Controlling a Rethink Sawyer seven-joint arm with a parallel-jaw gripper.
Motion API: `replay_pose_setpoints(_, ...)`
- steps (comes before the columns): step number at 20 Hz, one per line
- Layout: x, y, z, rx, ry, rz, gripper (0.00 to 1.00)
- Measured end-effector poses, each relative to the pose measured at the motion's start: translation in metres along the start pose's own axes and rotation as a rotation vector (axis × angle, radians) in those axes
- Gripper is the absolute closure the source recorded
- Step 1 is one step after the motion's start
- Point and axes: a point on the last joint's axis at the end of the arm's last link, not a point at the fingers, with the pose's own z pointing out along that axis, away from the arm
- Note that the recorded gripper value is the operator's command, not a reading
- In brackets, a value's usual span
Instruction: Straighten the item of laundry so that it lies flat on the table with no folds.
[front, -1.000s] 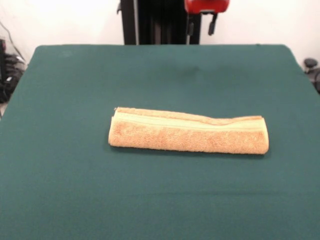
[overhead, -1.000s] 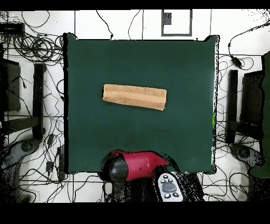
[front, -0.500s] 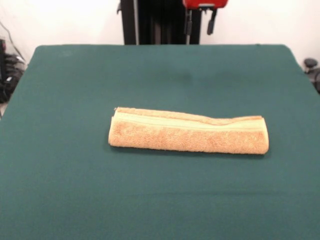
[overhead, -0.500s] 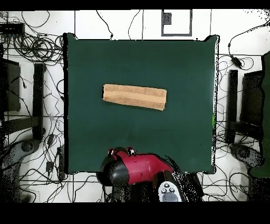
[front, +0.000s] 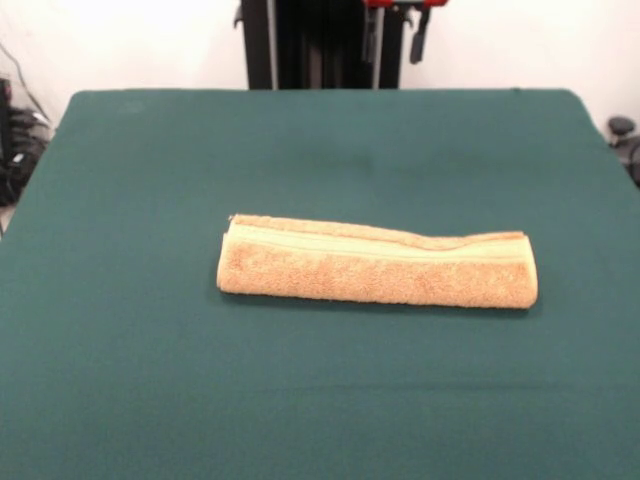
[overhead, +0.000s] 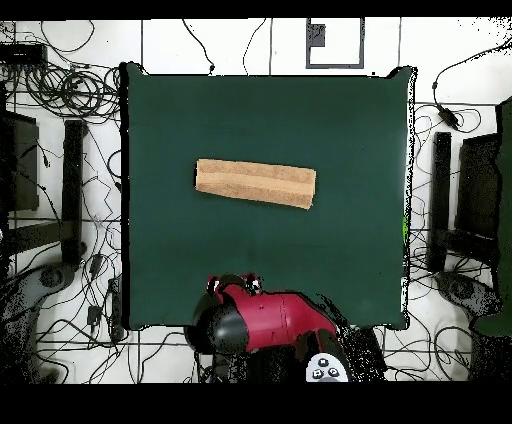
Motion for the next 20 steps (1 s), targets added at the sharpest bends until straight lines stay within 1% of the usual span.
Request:
replay_pose_setpoints(4, 0.000, 0.001, -0.001, 0.001, 0.004, -0.002, 0.00)
replay_pose_setpoints(9, 0.002, -0.007, 0.003, -0.011, 0.038, 0.019, 0.00)
replay_pose_setpoints(12, 0.005, -0.019, 0.004, -0.012, 0.075, 0.045, 0.00)
replay_pose_setpoints(16, 0.008, -0.017, 0.004, -0.011, 0.086, 0.035, 0.00)
replay_pose_setpoints(20, 0.018, -0.006, 0.005, -0.012, 0.100, 0.000, 0.00)
